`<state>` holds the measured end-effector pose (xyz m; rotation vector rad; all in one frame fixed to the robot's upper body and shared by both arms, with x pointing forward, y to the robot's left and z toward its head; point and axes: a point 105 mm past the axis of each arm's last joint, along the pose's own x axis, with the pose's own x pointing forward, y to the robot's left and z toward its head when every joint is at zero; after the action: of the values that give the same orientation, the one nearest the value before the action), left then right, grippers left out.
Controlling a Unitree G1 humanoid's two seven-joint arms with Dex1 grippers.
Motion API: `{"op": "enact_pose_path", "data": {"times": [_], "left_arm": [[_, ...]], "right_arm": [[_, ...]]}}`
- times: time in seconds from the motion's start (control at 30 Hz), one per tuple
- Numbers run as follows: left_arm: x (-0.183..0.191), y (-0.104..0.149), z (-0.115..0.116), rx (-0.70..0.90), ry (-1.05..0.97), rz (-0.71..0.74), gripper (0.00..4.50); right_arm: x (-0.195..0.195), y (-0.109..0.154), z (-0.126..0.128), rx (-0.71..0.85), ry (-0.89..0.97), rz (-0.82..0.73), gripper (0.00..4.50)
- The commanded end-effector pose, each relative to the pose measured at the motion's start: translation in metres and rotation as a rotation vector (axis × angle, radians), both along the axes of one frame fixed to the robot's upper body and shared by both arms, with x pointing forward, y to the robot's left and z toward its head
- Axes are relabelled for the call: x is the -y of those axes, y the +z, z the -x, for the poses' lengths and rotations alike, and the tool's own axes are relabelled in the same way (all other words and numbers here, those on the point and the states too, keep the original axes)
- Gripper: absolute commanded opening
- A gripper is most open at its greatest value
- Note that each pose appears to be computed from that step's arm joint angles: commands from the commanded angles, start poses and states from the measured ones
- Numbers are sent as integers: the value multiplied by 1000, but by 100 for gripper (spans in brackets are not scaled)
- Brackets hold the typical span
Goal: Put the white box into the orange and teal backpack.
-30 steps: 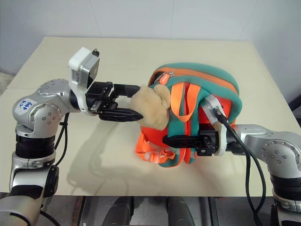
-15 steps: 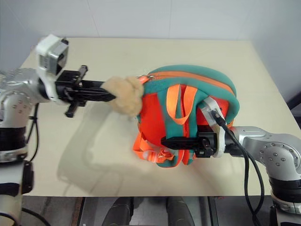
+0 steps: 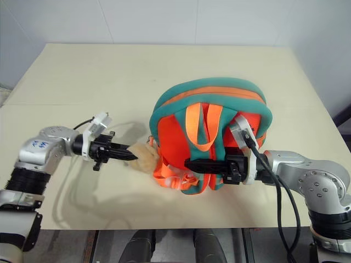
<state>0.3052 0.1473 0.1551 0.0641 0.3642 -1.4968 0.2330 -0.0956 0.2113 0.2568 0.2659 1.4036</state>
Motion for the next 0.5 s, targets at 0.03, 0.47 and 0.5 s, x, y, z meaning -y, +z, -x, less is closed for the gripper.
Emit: {"op": "enact_pose_path", "data": {"times": [0.03, 0.47, 0.5], "left_arm": [[2, 23, 3, 122, 15, 47, 37], [-19, 62, 19, 328, 138, 105, 222], [-22, 61, 20, 323, 147, 101, 253]], "right_arm": [[-2, 9, -5, 123, -62, 15, 0], [31, 20, -21, 455, -237, 162, 332], [35, 19, -20, 450, -237, 174, 365]]}}
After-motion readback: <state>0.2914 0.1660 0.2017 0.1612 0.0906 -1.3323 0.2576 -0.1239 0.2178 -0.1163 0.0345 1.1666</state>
